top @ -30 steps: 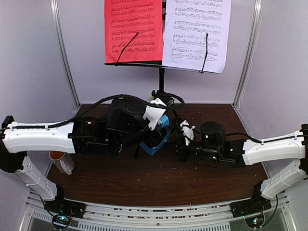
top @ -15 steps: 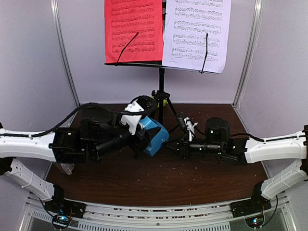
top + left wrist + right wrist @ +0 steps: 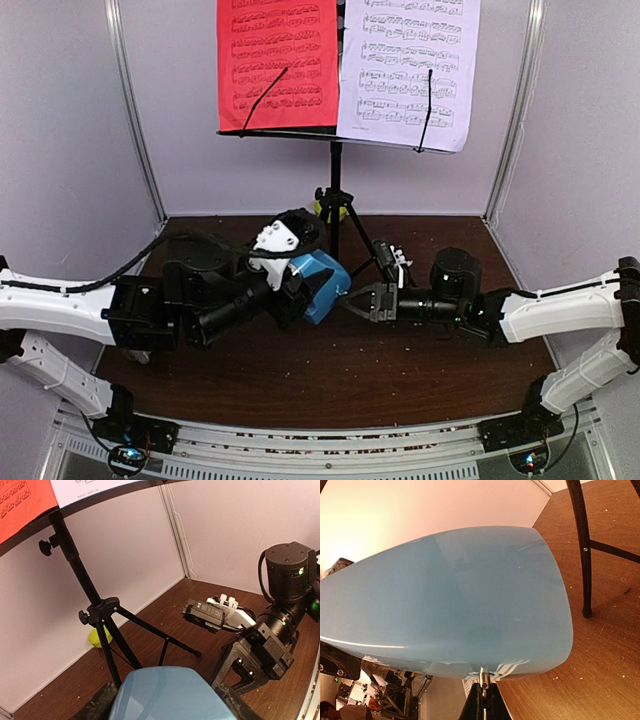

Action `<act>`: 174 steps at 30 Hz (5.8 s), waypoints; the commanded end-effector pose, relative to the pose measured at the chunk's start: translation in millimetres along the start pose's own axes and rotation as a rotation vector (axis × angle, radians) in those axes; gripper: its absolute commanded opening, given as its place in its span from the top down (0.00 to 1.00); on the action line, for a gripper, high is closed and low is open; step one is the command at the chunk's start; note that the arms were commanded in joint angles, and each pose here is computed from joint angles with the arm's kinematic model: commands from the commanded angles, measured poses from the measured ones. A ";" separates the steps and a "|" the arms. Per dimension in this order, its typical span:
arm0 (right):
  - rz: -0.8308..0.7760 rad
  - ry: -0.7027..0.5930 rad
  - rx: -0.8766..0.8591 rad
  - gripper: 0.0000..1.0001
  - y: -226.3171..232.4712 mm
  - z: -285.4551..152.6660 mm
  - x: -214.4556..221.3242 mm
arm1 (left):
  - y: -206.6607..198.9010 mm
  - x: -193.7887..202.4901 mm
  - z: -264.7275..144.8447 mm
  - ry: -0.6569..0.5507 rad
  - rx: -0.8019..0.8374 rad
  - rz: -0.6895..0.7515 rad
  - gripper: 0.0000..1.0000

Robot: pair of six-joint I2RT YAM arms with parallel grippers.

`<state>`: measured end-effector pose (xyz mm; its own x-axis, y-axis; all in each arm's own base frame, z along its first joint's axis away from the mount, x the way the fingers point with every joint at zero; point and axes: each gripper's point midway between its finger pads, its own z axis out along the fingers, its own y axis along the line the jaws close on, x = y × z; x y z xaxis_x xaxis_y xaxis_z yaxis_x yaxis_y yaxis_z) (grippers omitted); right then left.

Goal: Set up the instrument practice props

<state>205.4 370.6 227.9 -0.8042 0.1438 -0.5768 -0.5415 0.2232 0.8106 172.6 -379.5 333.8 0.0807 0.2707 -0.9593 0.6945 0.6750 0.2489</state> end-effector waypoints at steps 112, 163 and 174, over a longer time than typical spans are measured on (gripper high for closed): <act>-0.125 0.330 0.626 0.04 -134.2 -50.5 51.1 | -50.0 113.6 53.5 0.220 0.330 -0.194 0.81; -0.241 0.353 0.638 0.02 -120.2 -48.5 31.0 | 55.6 133.8 -17.9 0.310 0.053 -0.436 0.89; -0.268 0.252 0.516 0.00 -60.5 -20.7 -23.0 | 147.4 183.3 -30.2 0.646 -0.227 -0.555 0.89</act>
<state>246.1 339.3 196.2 -0.7031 -0.1754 -0.6891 -0.6204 0.6248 0.4740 259.5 -233.6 225.5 -0.5722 0.1359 -0.8088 0.4454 0.8796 -0.1673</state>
